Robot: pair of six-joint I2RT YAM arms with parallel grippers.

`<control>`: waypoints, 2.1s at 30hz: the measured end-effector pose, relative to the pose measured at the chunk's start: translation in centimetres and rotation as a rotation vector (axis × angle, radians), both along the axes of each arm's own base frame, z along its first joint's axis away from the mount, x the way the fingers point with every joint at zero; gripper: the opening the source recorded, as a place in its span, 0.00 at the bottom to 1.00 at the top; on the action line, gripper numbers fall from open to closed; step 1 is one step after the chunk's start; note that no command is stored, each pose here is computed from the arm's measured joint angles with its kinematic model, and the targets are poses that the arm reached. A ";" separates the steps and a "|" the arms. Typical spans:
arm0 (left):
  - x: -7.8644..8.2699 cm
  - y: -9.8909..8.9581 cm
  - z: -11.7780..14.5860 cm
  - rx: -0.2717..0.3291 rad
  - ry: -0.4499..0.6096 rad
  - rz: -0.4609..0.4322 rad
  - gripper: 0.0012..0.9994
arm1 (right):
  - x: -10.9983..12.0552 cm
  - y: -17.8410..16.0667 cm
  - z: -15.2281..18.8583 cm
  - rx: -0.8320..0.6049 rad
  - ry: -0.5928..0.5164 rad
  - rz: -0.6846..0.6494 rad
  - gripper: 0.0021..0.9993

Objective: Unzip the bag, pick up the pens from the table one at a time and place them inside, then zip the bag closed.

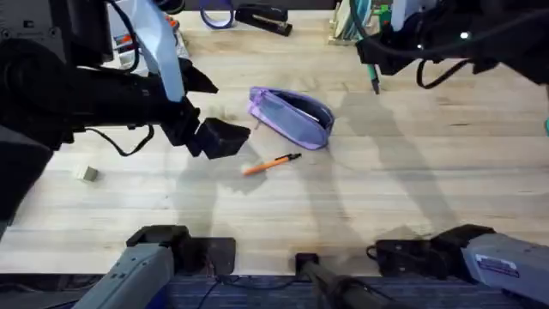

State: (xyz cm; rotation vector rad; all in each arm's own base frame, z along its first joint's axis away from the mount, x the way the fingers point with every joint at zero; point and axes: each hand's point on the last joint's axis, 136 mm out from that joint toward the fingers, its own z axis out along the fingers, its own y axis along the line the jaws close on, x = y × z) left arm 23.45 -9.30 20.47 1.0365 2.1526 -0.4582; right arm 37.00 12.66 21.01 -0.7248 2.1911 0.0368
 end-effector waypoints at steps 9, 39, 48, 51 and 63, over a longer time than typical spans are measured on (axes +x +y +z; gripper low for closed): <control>0.0 0.0 0.0 0.000 0.000 0.000 0.99 | -5.2 4.8 1.0 -0.051 -0.002 0.337 0.03; 0.0 0.0 0.0 0.000 0.000 0.000 0.99 | -7.5 10.3 -3.8 -0.059 0.116 0.634 0.03; 0.0 0.0 0.0 0.000 0.000 0.000 0.99 | -6.8 11.0 -6.0 -0.068 0.155 0.643 0.03; 0.0 0.0 0.0 0.000 0.000 0.000 0.99 | -6.6 11.5 -6.4 -0.068 0.152 0.651 0.03; 0.0 0.0 0.0 0.000 0.001 0.000 0.99 | -6.8 12.8 -10.3 -0.086 0.243 0.687 0.03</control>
